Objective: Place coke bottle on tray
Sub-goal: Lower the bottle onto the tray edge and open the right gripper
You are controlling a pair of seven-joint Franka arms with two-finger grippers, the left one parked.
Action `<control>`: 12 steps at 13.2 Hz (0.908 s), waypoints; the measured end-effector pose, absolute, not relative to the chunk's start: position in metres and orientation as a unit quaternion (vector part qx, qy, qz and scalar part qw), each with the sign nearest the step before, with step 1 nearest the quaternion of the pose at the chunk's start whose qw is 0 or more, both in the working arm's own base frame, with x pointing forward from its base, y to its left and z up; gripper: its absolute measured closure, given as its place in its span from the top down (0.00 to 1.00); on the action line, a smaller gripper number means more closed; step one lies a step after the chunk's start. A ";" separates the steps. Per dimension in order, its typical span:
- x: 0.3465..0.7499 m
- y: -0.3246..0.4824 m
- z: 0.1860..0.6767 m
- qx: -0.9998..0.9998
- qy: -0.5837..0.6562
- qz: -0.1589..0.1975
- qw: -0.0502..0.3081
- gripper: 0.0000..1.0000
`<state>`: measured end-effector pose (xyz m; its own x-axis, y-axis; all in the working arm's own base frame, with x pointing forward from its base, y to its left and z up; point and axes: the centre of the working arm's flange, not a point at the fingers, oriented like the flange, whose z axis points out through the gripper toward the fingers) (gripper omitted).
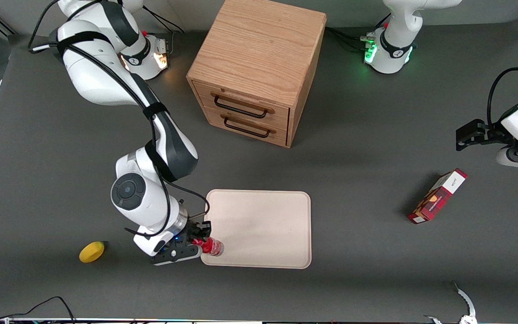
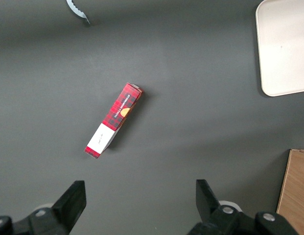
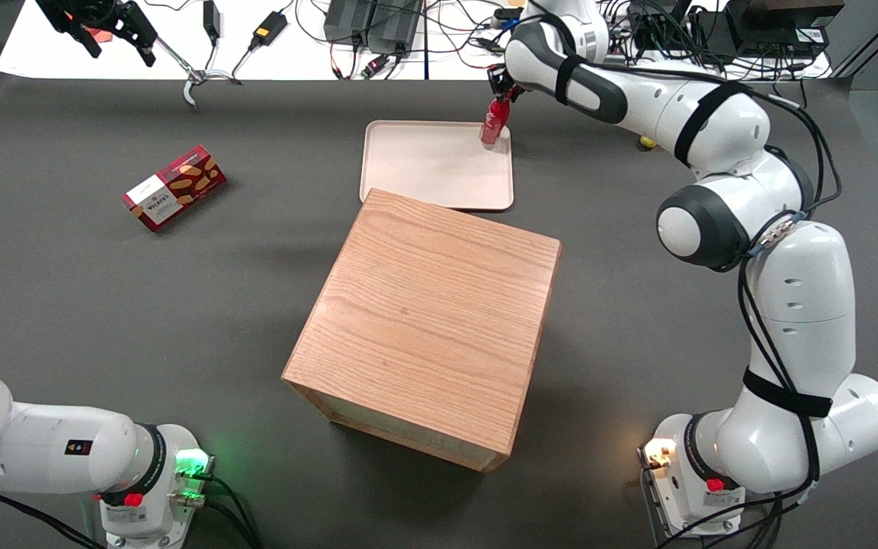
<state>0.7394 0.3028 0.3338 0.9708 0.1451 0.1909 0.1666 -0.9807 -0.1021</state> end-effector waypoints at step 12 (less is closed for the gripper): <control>0.741 0.302 0.328 -0.992 -0.067 -0.091 0.059 0.99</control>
<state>0.7412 0.3020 0.3284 0.9744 0.1218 0.1891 0.1434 -0.9841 -0.1052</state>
